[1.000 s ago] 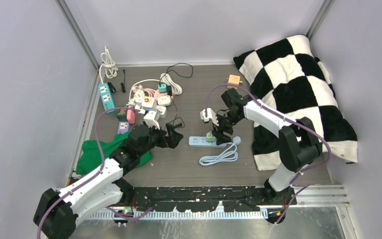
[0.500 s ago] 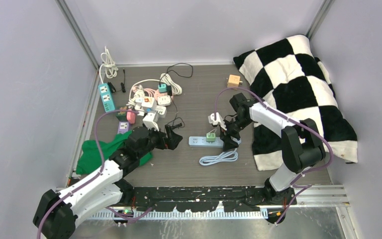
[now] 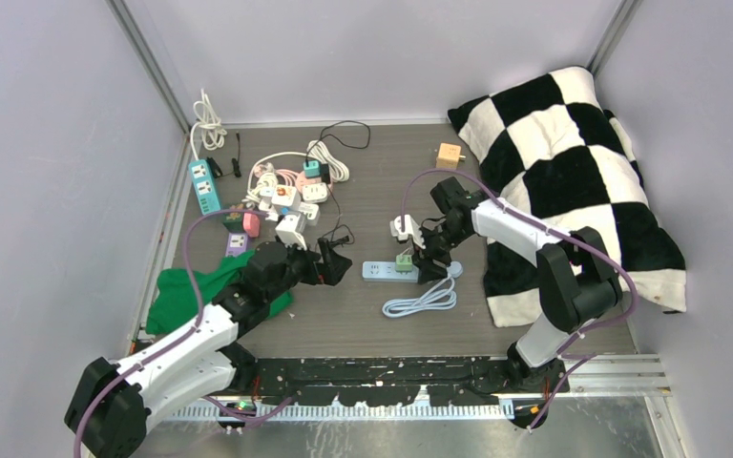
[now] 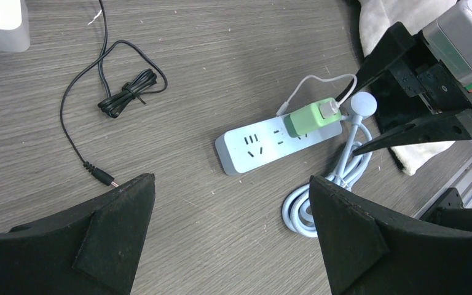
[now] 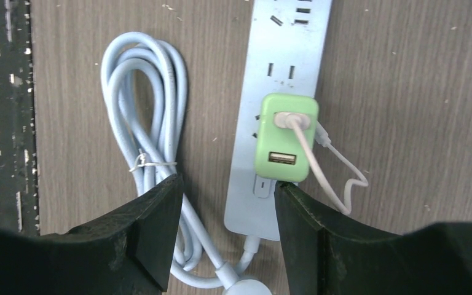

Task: Pull the plug off the socket
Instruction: Remove the plug from the socket.

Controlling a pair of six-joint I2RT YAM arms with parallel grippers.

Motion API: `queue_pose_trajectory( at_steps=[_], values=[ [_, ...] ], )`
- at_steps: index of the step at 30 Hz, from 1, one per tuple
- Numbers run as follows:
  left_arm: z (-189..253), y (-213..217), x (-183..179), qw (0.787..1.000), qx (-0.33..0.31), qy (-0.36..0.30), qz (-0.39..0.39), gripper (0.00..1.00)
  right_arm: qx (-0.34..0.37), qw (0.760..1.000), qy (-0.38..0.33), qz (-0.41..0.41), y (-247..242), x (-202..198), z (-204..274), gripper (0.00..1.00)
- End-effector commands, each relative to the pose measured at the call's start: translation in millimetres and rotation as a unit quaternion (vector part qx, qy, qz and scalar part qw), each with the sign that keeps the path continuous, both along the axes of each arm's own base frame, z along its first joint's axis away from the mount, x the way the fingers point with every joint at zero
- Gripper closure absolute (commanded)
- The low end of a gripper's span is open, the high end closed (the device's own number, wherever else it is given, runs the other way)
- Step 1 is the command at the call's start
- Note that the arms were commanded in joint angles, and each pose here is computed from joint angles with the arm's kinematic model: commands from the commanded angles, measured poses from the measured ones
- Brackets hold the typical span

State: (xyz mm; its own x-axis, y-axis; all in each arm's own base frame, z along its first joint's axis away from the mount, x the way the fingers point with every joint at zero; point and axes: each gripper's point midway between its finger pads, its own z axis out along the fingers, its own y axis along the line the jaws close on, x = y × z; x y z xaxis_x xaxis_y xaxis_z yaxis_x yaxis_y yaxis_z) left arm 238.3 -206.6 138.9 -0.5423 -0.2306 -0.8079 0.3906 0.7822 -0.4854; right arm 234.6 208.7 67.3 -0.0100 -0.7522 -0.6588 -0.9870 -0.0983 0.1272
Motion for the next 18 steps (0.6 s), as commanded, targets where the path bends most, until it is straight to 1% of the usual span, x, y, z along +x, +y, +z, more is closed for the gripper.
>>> queue_pose_trajectory(
  at_steps=[1,10,18],
  values=[
    [9.3,-4.0,5.9,1.0,-0.018,-0.018,0.0,0.04,0.001,0.999,-0.028,-0.019,8.6,18.1,3.8,0.39],
    [2.7,-8.8,8.4,1.0,-0.015,-0.01,-0.007,0.04,0.002,1.0,-0.03,-0.01,23.4,16.3,7.4,0.38],
    [-0.7,-12.8,8.8,1.0,-0.013,-0.011,-0.017,0.04,-0.011,0.999,-0.046,-0.018,25.9,27.2,5.1,0.38]
  ],
)
